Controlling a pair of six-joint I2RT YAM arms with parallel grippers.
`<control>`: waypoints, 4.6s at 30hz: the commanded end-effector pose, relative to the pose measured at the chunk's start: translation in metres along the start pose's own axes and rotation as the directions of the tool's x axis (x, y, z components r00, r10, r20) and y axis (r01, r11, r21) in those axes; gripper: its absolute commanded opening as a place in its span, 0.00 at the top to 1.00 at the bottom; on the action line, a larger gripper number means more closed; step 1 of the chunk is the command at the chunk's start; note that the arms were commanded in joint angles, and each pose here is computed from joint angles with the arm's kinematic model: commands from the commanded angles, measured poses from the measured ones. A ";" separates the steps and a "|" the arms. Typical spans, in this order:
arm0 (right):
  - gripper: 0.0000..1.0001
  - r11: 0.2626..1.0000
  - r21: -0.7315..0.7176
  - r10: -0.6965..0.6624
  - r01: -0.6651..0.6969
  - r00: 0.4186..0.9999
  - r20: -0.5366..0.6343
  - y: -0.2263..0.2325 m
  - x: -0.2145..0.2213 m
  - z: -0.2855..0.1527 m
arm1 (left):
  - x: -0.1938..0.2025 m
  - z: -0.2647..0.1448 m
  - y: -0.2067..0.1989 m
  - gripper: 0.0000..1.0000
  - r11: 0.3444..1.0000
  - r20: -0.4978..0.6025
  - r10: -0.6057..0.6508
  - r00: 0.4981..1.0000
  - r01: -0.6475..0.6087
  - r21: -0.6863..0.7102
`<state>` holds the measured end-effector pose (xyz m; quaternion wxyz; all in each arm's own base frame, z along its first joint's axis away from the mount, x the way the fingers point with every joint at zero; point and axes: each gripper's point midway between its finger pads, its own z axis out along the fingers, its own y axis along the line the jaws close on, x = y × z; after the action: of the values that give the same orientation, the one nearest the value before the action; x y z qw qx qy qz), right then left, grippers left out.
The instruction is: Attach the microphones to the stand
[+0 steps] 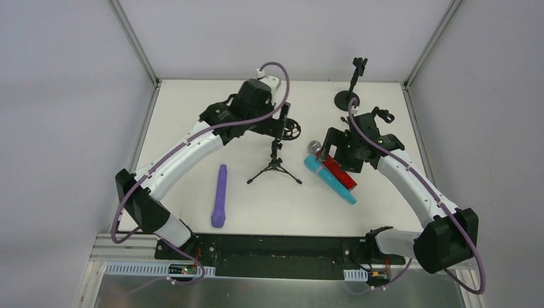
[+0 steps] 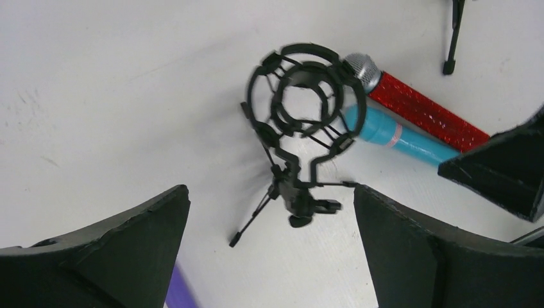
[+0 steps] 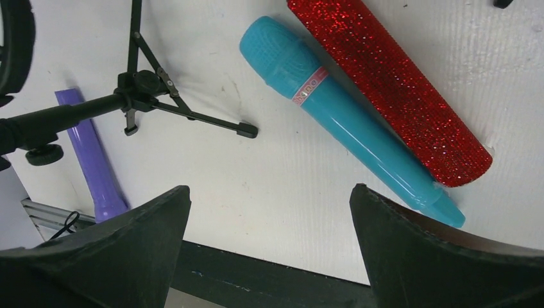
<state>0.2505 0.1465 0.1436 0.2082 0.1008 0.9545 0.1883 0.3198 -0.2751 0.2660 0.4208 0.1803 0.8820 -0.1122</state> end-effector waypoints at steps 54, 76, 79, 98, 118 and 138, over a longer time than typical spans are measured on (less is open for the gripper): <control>0.01 0.875 0.444 -0.224 0.195 0.974 0.014 -0.018 -0.035 0.040 | -0.034 0.011 0.152 0.01 0.817 0.065 -0.569 0.820 0.554 0.160; 0.06 0.893 0.431 -0.086 0.131 0.989 -0.124 -0.056 -0.029 0.089 | -0.029 0.021 0.109 0.01 0.849 0.001 -0.489 0.872 0.476 0.230; 0.08 0.886 0.443 -0.079 0.134 0.987 -0.141 -0.060 -0.029 0.099 | -0.029 0.022 0.108 0.01 0.848 -0.004 -0.488 0.873 0.475 0.234; 0.37 0.917 0.399 0.055 -0.007 0.993 -0.109 -0.056 -0.055 0.125 | -0.026 0.027 0.099 0.01 0.851 -0.026 -0.473 0.881 0.464 0.244; 0.27 0.918 0.360 0.176 -0.165 0.984 0.000 -0.066 -0.077 0.109 | -0.026 0.027 0.092 0.01 0.845 -0.046 -0.468 0.883 0.462 0.269; 0.01 0.910 0.414 -0.046 -0.001 0.994 0.104 -0.054 -0.095 0.075 | -0.024 0.030 0.090 0.01 0.845 -0.056 -0.464 0.884 0.461 0.272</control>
<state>0.3603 0.1000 0.0834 0.2278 0.1601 0.9604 -0.0126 0.3933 -0.1995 0.2522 0.3522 -0.0035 0.8798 -0.3192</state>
